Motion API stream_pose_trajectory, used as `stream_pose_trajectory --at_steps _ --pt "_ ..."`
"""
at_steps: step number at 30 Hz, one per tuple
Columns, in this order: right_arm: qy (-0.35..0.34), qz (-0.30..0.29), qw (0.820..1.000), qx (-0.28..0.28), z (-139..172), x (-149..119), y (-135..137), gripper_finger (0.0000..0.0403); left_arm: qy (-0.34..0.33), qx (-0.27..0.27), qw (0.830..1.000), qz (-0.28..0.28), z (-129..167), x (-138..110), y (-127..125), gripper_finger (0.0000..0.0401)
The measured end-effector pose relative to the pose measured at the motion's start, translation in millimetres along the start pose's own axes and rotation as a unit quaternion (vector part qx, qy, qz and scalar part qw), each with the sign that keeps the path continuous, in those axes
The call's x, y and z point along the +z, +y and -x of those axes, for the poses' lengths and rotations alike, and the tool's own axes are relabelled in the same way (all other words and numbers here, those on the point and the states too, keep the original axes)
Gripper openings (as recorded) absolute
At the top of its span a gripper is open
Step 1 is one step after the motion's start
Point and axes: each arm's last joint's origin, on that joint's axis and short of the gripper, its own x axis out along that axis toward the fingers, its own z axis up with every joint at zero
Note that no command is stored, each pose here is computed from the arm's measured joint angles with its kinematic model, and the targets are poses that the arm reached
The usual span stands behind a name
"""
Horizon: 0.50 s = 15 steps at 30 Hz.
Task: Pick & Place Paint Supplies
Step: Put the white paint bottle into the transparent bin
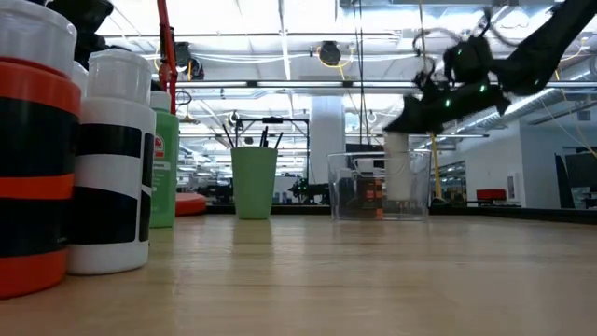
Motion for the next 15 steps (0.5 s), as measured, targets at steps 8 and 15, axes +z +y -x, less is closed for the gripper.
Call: stream_pose_trajectory --at_steps 8,15 --pt "0.029 0.008 0.999 -0.014 -29 -26 -11 0.0106 -0.001 -0.002 1.0 -0.014 0 0 0 0.0026" --pt "0.018 0.006 0.999 -0.042 -37 -32 -16 0.0106 -0.002 -0.012 1.0 -0.007 0 0 -1 0.0026"
